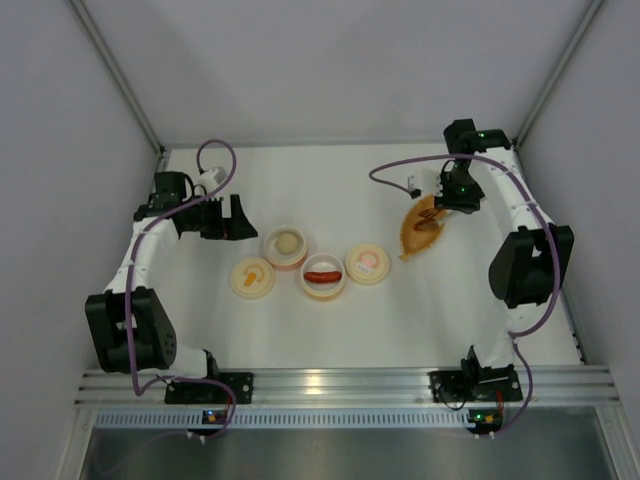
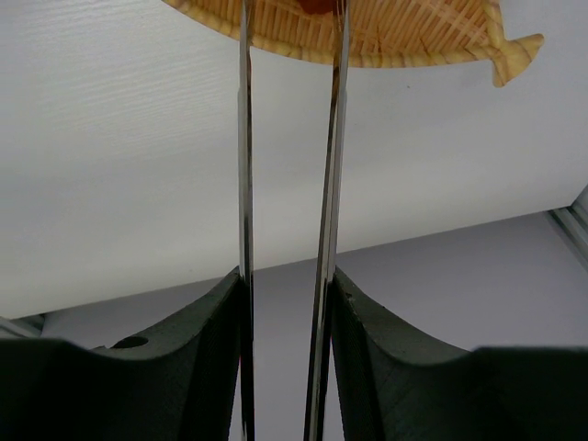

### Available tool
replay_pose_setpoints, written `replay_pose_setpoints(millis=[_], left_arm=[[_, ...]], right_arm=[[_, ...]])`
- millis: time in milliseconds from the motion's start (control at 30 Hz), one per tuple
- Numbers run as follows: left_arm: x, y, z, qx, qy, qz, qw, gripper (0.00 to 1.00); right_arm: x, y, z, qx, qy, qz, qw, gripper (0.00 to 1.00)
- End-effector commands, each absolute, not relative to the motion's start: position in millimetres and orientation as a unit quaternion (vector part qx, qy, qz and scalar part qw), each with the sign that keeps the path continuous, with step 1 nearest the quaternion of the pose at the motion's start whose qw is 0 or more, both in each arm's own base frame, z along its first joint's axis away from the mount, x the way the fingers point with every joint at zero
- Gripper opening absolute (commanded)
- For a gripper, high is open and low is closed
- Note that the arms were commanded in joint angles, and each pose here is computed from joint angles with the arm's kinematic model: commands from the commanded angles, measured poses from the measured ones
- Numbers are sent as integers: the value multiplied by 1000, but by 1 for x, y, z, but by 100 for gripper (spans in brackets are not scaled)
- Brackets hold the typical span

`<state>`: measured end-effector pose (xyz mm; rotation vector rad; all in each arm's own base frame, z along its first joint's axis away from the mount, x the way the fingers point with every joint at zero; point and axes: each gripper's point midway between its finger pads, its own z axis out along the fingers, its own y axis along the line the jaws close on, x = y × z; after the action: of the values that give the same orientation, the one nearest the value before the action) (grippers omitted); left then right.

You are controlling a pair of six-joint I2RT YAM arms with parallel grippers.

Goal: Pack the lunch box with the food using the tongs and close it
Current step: Pick up the fake food from the plate.

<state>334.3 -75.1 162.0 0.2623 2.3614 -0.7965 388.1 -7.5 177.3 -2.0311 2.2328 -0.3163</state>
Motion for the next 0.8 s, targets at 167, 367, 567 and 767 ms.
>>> replay_pose_setpoints(millis=[167, 367, 567, 767], left_arm=[[342, -76, 173, 102, 884, -310, 335, 98], [339, -74, 170, 104, 887, -304, 333, 98], [340, -74, 169, 102, 888, -304, 330, 98], [340, -74, 169, 103, 888, -305, 329, 98]], right_arm=[[347, -10, 177, -673, 738, -46, -2, 38], [362, -12, 170, -666, 745, -44, -3, 38], [371, -20, 160, -659, 751, -43, -18, 37], [367, -21, 157, -661, 749, -40, -24, 27]])
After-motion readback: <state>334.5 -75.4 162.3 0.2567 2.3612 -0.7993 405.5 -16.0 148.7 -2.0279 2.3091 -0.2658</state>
